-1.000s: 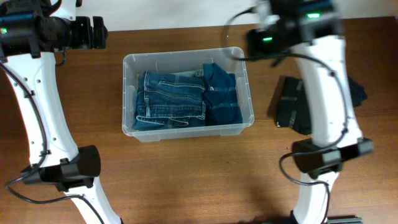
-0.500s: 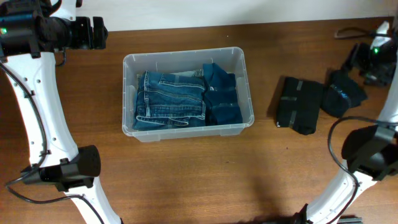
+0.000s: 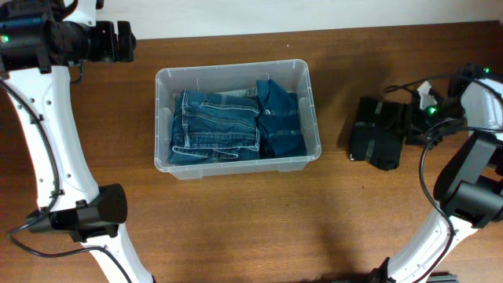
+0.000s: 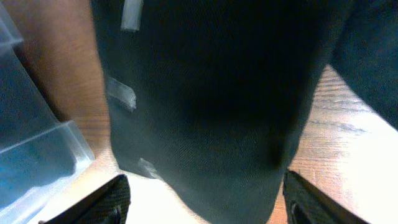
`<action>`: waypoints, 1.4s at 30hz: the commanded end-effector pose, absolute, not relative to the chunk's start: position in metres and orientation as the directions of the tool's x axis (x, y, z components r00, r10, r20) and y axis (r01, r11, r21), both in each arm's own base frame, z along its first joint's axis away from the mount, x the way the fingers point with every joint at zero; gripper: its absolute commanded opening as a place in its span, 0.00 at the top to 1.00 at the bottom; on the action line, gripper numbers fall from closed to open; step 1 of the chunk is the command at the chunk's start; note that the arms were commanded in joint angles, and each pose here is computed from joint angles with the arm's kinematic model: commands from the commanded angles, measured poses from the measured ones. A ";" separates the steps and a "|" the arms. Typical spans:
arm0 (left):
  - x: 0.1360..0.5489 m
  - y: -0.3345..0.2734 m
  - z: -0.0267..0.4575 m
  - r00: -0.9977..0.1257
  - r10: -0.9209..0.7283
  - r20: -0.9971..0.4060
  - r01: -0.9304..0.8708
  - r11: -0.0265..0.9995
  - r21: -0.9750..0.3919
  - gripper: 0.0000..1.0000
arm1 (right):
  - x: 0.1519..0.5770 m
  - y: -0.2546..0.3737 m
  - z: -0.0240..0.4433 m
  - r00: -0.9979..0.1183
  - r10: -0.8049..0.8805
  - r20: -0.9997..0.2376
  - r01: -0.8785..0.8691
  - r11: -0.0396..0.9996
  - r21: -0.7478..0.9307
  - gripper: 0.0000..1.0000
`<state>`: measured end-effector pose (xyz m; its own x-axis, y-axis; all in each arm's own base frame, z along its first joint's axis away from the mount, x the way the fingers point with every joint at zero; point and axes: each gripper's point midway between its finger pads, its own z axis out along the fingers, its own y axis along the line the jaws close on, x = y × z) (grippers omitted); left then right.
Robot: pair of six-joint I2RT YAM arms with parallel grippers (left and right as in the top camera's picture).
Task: Pack container
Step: 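Move the right gripper down onto the black taped garment and grasp, then carry the black garment with the right gripper into the bin's right side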
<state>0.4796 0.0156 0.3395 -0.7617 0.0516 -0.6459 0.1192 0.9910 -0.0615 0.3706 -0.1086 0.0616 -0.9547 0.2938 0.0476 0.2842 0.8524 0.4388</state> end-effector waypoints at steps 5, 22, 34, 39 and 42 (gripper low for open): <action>0.482 0.016 0.336 -0.767 0.042 -0.641 0.115 0.991 -0.073 0.01 | 0.372 -0.085 0.024 -0.974 0.227 0.002 0.203 0.864 0.461 0.37; 0.482 0.015 0.336 -0.767 0.042 -0.641 0.115 0.991 -0.074 0.01 | 0.422 -0.048 0.196 -0.942 0.111 -0.316 -0.027 0.916 0.399 0.96; 0.481 0.015 0.336 -0.768 0.041 -0.639 0.115 0.991 -0.074 0.01 | 0.401 0.114 0.283 -0.893 -0.123 -0.433 -0.317 0.855 0.410 0.96; 0.481 0.015 0.335 -0.769 0.041 -0.638 0.115 0.991 -0.075 0.01 | 0.394 0.162 0.253 -0.932 -0.140 -0.335 -0.288 0.847 0.447 0.96; 0.481 0.016 0.335 -0.769 0.041 -0.638 0.114 0.991 -0.074 0.01 | 0.393 0.176 0.224 -0.944 -0.160 -0.289 -0.280 0.854 0.440 0.96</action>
<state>0.4795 0.0156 0.3394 -0.7622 0.0515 -0.6453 0.1192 0.9910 -0.0616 0.3949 0.1672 0.2482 -0.9181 -0.1764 -0.3550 -0.3281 0.8407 0.4308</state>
